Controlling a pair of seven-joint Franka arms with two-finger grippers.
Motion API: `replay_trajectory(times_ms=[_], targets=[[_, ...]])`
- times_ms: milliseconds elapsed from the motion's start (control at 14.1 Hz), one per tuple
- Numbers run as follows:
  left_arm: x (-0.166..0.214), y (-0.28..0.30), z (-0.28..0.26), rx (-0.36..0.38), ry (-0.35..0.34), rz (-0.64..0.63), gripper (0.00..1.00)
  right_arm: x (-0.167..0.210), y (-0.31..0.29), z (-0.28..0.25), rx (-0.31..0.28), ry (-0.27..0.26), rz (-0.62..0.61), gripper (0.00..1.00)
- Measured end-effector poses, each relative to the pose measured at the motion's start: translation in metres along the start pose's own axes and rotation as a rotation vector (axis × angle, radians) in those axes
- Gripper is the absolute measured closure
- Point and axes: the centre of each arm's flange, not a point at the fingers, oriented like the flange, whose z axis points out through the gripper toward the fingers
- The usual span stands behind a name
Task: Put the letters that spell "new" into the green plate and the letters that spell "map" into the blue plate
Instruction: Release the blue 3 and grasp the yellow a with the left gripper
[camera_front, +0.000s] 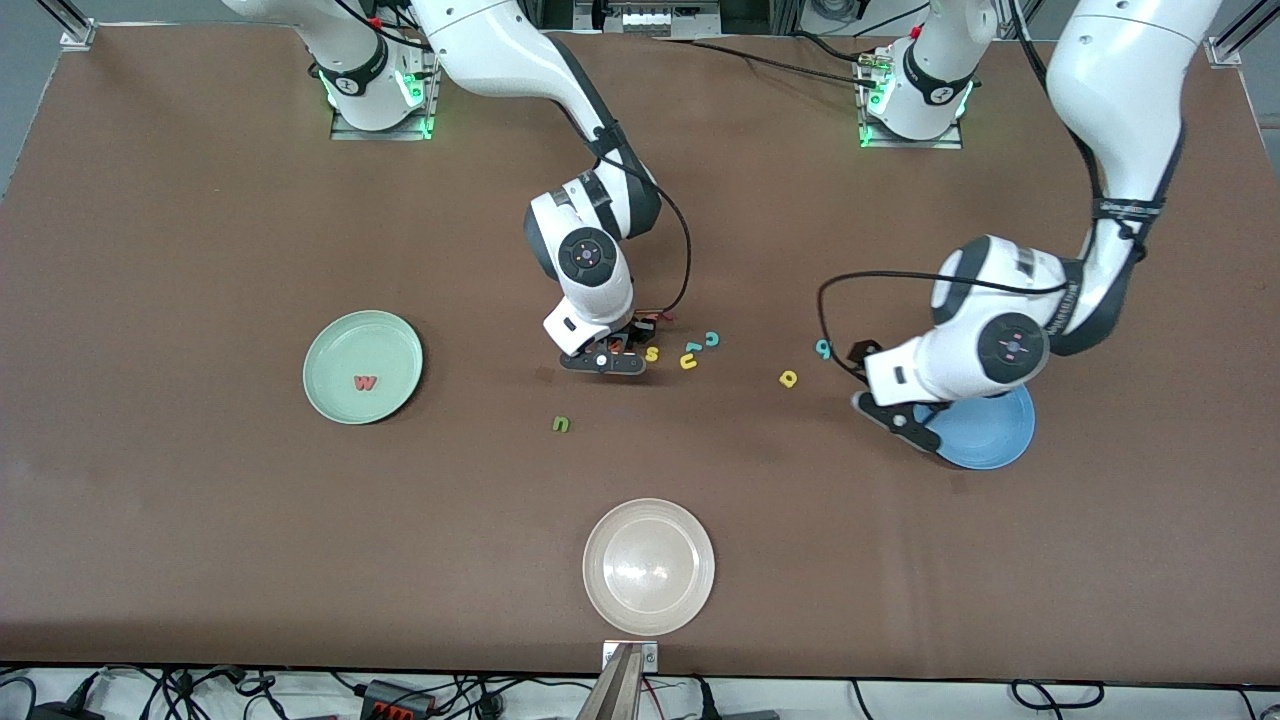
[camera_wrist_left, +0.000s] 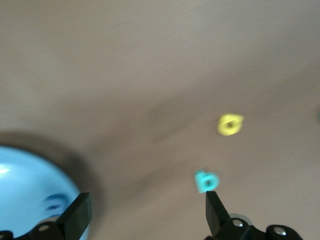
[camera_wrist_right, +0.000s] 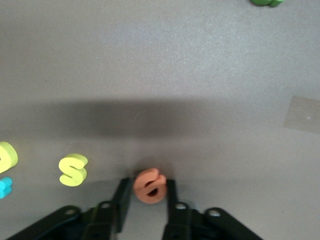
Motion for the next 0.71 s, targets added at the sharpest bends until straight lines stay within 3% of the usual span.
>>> replay_trajectory(times_ms=[213, 426, 568, 711], targets=[[0.013, 0.057, 0.023, 0.007, 0.007, 0.052, 0.0, 0.003, 0.002, -0.001, 0.0, 0.004, -0.01, 0.71], [0.018, 0.077, 0.058, 0.073, 0.049, 0.118, 0.0, 0.016, 0.014, -0.006, -0.006, 0.009, 0.008, 0.71], [0.02, 0.075, 0.077, 0.119, 0.053, 0.163, 0.0, 0.036, 0.04, -0.022, -0.04, -0.022, 0.022, 0.71], [0.022, 0.081, 0.088, 0.127, 0.063, 0.177, 0.0, 0.061, 0.087, -0.048, -0.104, -0.088, 0.018, 0.71]])
